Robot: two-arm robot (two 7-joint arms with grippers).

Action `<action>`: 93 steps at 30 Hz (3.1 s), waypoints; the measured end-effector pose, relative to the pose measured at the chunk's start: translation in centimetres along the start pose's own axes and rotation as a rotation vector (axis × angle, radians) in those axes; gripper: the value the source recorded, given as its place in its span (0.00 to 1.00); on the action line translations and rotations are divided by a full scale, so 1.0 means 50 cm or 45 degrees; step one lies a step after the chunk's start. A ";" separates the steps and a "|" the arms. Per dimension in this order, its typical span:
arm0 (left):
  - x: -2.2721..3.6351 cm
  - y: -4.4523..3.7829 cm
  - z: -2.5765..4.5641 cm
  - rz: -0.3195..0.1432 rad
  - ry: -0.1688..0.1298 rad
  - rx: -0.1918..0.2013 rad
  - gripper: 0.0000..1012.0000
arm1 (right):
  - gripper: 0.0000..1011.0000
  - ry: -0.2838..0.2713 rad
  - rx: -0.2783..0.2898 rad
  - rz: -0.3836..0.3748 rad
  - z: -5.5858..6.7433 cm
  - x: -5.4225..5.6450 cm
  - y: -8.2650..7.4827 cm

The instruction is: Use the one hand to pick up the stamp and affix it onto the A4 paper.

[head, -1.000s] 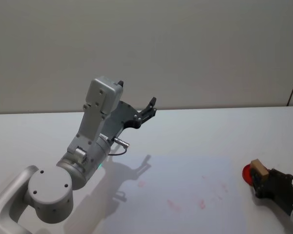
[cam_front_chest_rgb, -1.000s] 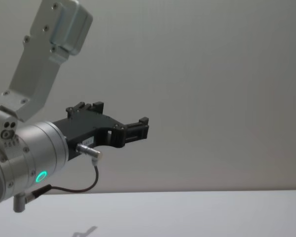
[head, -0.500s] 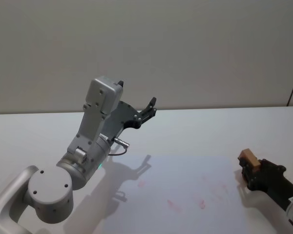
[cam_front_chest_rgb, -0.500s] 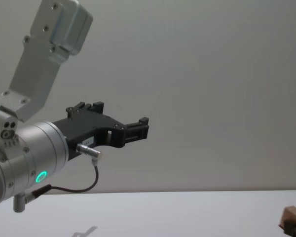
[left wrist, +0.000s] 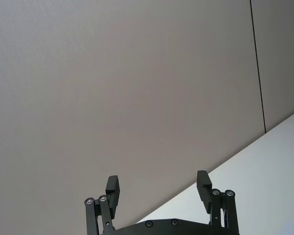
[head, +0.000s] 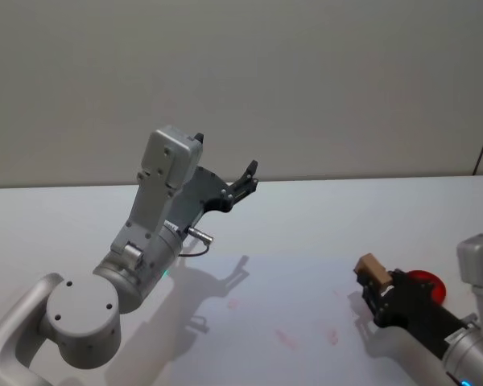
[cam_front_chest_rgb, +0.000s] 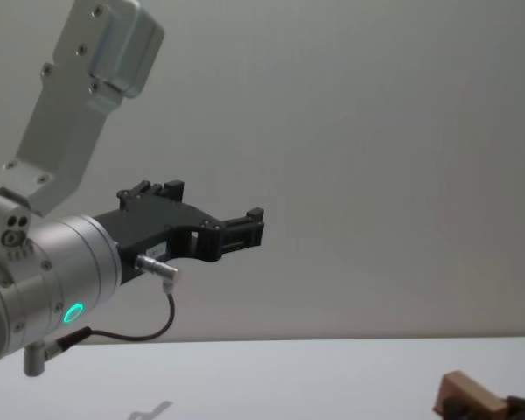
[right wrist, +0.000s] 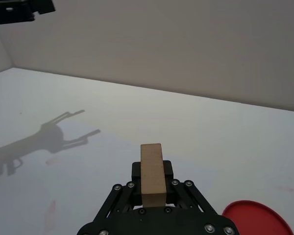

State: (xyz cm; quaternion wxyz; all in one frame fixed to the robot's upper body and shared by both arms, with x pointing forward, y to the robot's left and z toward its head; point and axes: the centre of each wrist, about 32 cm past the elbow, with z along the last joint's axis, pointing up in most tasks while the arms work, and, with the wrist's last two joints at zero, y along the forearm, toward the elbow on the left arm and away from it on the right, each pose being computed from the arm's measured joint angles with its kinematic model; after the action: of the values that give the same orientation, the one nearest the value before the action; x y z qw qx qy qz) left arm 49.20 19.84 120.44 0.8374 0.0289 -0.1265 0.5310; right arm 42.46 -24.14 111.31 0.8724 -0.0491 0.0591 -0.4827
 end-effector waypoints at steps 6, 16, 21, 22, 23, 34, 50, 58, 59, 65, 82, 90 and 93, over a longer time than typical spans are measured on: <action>0.000 0.000 0.000 0.000 0.000 0.000 0.99 | 0.22 -0.036 -0.027 0.045 -0.002 -0.020 0.008; 0.000 0.000 0.000 0.000 0.000 0.000 0.99 | 0.22 -0.109 -0.096 0.104 -0.009 -0.049 0.027; 0.000 0.000 0.000 0.000 0.000 0.000 0.99 | 0.22 -0.127 -0.124 0.117 -0.014 -0.056 0.033; 0.000 0.000 0.000 0.000 0.000 0.000 0.99 | 0.22 -0.132 -0.132 0.120 -0.016 -0.058 0.035; 0.000 0.000 0.000 0.000 0.000 0.000 0.99 | 0.22 -0.134 -0.136 0.121 -0.017 -0.059 0.035; 0.000 0.000 0.000 0.000 0.000 0.000 0.99 | 0.22 -0.144 -0.178 0.129 -0.028 -0.064 0.041; 0.000 0.000 0.000 0.000 0.000 0.000 0.99 | 0.22 -0.141 -0.208 0.133 -0.036 -0.067 0.046; 0.000 0.000 0.000 0.000 0.000 0.000 0.99 | 0.22 -0.143 -0.216 0.133 -0.037 -0.067 0.048; 0.000 0.000 0.000 0.000 0.000 0.000 0.99 | 0.22 -0.143 -0.216 0.133 -0.038 -0.067 0.049; 0.000 0.000 0.000 0.000 0.000 0.000 0.99 | 0.22 -0.141 -0.216 0.132 -0.037 -0.066 0.050; 0.000 0.000 0.000 0.000 0.000 0.000 0.99 | 0.22 -0.053 -0.095 0.150 0.009 -0.069 0.049; 0.000 0.000 0.000 0.000 0.000 0.000 0.99 | 0.22 -0.035 -0.012 0.153 0.037 -0.059 0.039; 0.000 0.000 0.000 0.000 0.000 0.000 0.99 | 0.22 -0.038 0.008 0.148 0.041 -0.052 0.035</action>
State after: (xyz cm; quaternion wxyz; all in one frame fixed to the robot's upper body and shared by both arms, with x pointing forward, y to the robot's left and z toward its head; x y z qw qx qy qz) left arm 49.20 19.84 120.44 0.8374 0.0289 -0.1265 0.5310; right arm 42.86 -20.98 113.24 0.8999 -0.0500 0.0471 -0.4306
